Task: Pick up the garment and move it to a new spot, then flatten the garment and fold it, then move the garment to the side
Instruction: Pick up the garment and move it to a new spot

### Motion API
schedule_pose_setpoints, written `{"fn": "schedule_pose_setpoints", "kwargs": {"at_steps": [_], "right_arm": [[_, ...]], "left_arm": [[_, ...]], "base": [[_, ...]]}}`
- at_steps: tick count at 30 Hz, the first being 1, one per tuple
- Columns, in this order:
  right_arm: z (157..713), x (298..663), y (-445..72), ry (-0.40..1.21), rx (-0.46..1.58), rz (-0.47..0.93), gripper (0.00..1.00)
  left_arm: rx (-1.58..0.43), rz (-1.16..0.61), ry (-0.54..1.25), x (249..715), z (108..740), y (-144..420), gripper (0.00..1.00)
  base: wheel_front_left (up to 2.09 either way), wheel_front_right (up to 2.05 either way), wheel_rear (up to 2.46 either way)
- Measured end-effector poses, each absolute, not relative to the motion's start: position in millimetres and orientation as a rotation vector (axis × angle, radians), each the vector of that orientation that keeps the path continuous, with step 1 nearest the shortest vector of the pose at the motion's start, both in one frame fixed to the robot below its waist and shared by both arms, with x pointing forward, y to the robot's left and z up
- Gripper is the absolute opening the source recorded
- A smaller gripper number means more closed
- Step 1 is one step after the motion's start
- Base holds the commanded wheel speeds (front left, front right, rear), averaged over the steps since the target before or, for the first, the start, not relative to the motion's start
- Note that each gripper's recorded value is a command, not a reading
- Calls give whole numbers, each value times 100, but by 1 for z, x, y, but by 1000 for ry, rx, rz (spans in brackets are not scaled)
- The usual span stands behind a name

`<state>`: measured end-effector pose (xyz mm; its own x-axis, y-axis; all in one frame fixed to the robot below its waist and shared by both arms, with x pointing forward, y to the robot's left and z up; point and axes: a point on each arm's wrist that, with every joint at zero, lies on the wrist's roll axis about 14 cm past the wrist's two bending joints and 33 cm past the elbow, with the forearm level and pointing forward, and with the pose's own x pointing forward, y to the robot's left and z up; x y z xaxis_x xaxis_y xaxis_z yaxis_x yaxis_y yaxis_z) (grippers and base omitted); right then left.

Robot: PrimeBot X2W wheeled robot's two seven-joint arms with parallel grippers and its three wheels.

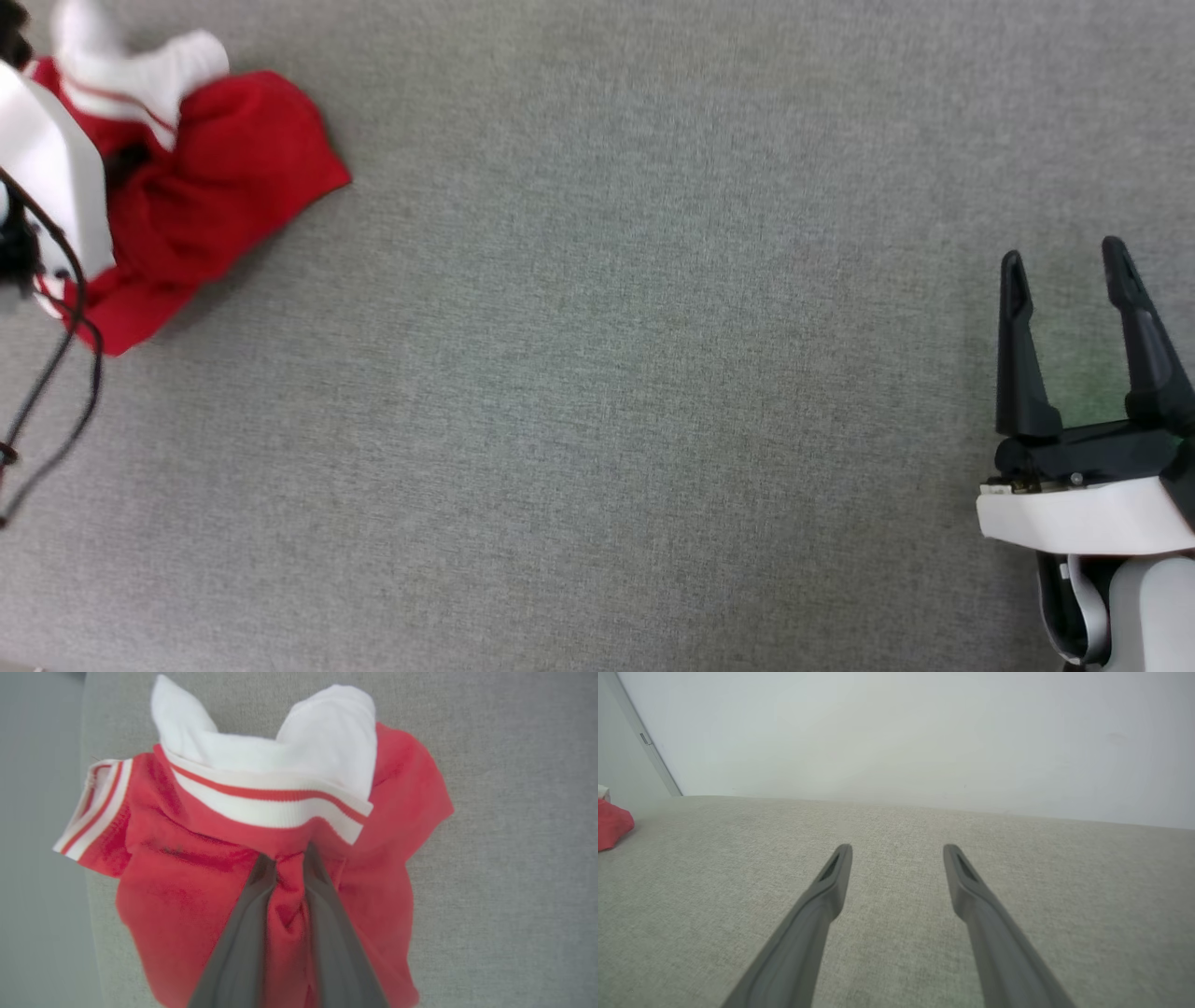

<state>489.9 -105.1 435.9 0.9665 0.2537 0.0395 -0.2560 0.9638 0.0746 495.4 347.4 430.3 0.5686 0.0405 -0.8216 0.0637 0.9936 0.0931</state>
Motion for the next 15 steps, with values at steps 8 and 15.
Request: {"fn": "schedule_pose_setpoints", "kwargs": {"at_steps": [8,15], "right_arm": [[470,475,-108,-84,107,252,100],[489,463,-134,-115,102,187,100]], "left_arm": [[217,-156,690,526,524,301,0],[256,-422,563,544,546,197,0]], "base": [[0,0,0],[0,0,0]]}}
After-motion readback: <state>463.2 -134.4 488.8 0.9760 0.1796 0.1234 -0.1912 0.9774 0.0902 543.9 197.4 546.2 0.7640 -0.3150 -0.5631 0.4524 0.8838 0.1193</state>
